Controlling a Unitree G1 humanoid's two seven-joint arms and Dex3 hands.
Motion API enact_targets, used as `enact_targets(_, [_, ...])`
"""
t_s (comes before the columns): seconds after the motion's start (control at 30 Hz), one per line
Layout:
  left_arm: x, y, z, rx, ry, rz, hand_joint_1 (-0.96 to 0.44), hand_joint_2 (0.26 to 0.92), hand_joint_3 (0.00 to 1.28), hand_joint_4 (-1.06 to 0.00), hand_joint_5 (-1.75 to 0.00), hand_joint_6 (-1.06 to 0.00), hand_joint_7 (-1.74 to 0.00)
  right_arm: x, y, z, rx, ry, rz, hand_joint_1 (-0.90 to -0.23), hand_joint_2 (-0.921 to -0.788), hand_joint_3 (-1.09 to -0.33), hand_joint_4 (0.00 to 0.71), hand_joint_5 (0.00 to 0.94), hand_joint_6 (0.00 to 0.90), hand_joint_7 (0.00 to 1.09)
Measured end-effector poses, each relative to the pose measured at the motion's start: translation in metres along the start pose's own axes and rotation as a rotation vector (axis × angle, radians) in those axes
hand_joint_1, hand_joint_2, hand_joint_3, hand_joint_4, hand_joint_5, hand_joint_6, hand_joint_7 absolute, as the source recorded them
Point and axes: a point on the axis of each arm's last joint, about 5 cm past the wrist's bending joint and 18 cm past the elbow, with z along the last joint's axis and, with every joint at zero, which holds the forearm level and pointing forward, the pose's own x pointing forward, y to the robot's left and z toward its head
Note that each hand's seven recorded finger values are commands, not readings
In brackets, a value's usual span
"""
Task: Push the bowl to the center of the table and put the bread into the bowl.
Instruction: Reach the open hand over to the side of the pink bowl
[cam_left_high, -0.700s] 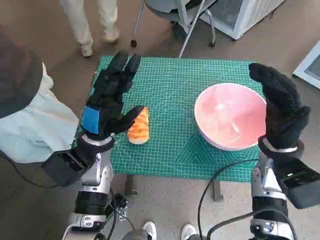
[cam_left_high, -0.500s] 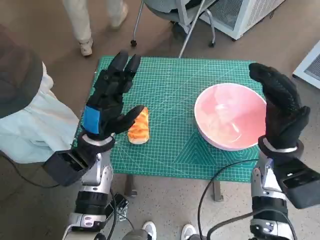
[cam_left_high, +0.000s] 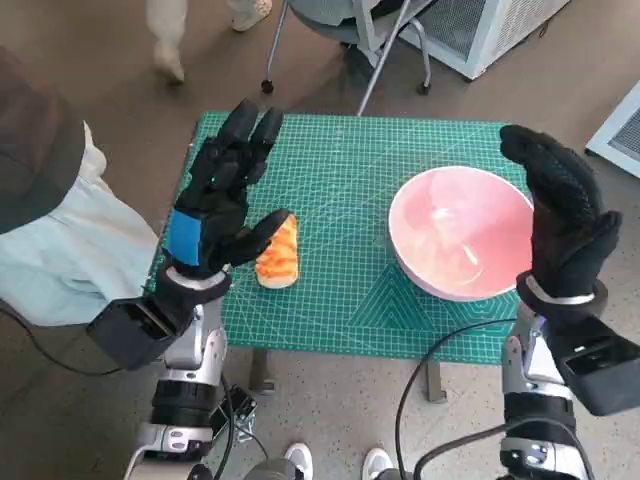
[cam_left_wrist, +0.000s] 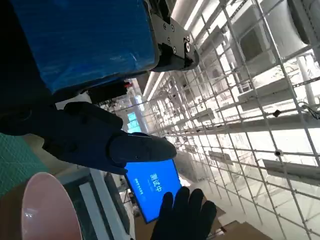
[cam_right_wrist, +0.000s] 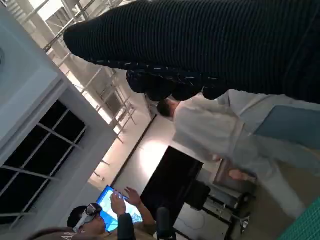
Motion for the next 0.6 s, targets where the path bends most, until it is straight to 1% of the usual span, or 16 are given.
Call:
enact_targets(0.23, [0.000, 0.000, 0.000, -0.004, -0.002, -0.003, -0.44, 0.921, 0.26, -0.29, 0.00, -0.25, -0.20, 0.0000, 0.000, 0.000, 0.001, -0.001, -0.002, -0.582, -0.921, -0.832, 0.331, 0.001, -0.001, 0.81])
enact_targets(0.37, [0.000, 0.001, 0.000, -0.003, -0.002, -0.001, -0.43, 0.921, 0.26, -0.29, 0.00, -0.24, -0.20, -0.0001, -0.003, 0.001, -0.005, -0.003, -0.009, -0.582, -0.921, -0.838, 0.330, 0.000, -0.001, 0.81])
enact_targets(0.47, [0.000, 0.001, -0.001, -0.003, 0.000, 0.001, -0.42, 0.921, 0.26, -0.29, 0.00, -0.24, -0.20, -0.0009, -0.008, 0.001, -0.020, -0.002, -0.021, -0.573, -0.921, -0.843, 0.328, 0.000, -0.001, 0.81])
enact_targets(0.6, [-0.001, 0.001, -0.002, -0.003, 0.005, 0.002, -0.42, 0.921, 0.26, -0.29, 0.00, -0.24, -0.20, -0.0042, -0.021, -0.002, -0.055, 0.023, -0.065, -0.569, -0.921, -0.848, 0.326, 0.000, -0.001, 0.82])
